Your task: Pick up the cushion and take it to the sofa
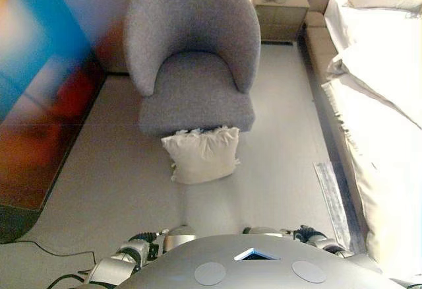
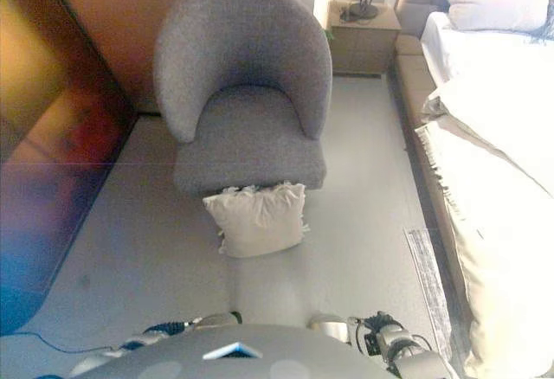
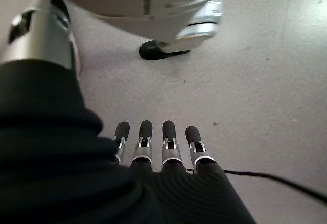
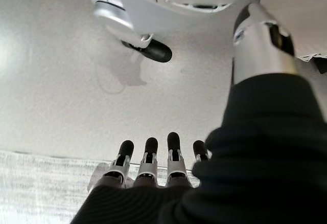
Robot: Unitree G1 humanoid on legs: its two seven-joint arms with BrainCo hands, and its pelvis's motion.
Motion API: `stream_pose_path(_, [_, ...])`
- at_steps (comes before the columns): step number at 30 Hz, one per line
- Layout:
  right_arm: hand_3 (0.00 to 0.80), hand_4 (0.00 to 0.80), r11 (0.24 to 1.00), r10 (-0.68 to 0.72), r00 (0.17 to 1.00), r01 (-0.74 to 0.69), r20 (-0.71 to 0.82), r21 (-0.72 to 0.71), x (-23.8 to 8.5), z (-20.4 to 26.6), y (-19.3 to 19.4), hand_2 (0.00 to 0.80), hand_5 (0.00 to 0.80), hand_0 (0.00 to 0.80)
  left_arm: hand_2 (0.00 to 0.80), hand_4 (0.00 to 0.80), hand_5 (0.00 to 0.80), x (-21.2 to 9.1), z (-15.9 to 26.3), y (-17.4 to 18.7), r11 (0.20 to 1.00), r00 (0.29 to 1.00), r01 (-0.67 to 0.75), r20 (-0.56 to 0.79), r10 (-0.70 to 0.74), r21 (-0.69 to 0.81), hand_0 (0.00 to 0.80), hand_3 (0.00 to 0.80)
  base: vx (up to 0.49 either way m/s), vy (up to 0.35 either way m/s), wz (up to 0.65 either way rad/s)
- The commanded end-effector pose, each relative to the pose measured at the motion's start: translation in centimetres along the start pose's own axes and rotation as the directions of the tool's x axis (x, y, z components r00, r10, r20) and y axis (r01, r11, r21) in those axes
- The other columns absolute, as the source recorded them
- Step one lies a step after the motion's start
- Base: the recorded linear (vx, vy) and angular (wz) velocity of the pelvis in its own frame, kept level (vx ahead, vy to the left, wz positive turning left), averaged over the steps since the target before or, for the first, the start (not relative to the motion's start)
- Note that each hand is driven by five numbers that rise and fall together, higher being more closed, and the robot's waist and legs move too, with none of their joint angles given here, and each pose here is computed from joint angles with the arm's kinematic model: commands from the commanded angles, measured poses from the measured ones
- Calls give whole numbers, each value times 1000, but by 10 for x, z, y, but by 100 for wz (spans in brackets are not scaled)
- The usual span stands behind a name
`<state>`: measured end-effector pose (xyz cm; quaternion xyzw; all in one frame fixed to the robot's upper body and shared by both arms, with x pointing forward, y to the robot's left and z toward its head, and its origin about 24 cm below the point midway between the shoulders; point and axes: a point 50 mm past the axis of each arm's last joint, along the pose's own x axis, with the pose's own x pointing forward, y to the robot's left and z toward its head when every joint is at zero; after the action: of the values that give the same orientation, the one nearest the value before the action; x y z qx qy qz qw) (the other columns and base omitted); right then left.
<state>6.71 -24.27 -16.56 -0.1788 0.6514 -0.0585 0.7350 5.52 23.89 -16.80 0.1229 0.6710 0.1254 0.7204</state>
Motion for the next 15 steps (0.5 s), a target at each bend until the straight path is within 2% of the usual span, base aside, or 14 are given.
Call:
stream_pose_path(1, [0,0,999,-27,999,27,17,-18,0,19,-12,0,0,0,0,0,0,-1,11,-4,999,999,24,35,-23,-32,0,0,35,-12,2])
stream_pose_path(6, [0,0,998,-33,999,33,11,-49,1,16,-18,0,0,0,0,0,0,-1,5,-7,999,999,39,26,-38,-35,0,0,237,80,-10])
stream_pose_path(9, [0,0,998,-43,999,43,-1,-47,1,11,-19,0,0,0,0,0,0,-1,-2,-8,998,999,47,3,-47,-47,0,0,386,126,4])
stream_pose_path(12, [0,0,997,-51,999,50,-16,-67,1,7,-20,0,0,0,0,0,0,0,-11,-9,995,998,60,-28,-63,-82,0,0,421,175,-35])
stream_pose_path(15, [0,0,995,-61,997,58,-35,-83,1,4,-21,0,0,0,0,0,0,0,-19,-11,990,996,66,-56,-74,-128,0,0,487,226,16])
